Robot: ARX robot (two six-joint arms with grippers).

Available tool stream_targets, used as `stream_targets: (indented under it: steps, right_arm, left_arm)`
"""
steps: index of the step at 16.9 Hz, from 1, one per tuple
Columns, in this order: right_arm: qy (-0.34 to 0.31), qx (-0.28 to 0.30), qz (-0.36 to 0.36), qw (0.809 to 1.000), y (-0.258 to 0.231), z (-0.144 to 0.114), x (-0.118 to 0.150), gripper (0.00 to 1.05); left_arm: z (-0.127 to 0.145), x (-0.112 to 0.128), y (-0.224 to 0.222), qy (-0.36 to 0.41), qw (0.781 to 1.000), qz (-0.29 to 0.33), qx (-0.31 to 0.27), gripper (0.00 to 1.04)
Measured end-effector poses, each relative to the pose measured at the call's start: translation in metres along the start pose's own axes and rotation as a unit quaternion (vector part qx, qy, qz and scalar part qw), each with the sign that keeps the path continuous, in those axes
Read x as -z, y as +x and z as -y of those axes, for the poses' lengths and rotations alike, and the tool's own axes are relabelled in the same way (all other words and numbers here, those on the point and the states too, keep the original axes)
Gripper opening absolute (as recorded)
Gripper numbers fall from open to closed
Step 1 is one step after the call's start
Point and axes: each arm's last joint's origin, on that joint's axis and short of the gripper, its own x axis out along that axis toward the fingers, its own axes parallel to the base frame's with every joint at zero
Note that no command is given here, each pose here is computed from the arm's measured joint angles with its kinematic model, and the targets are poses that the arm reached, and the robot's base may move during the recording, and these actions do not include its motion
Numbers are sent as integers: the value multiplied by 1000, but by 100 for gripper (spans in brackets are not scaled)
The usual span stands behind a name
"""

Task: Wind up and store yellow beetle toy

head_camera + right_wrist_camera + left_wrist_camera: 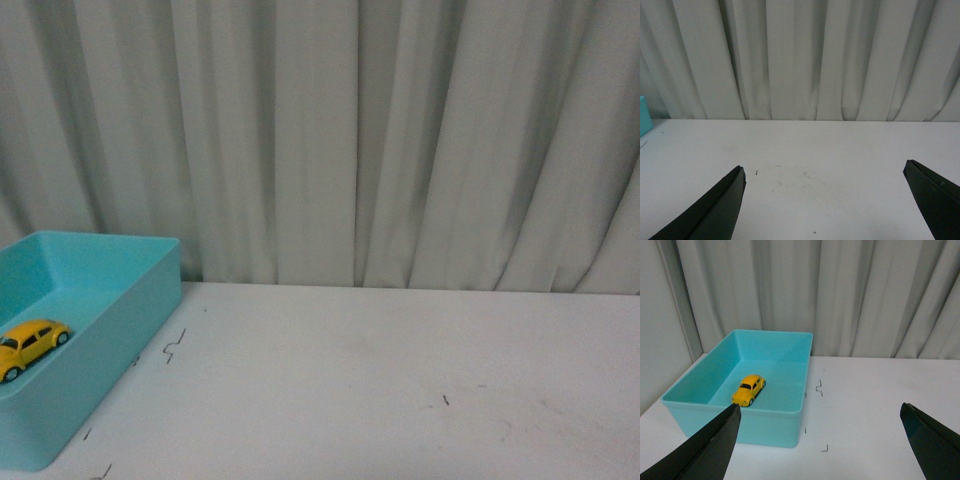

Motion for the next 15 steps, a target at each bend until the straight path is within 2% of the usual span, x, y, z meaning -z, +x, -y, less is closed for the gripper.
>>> stream_targets:
  steps: [15]
  right_arm:
    - [0, 0, 0, 1000, 0, 0, 0, 98]
  left_arm:
    - [0, 0, 0, 0, 1000, 0, 0, 98]
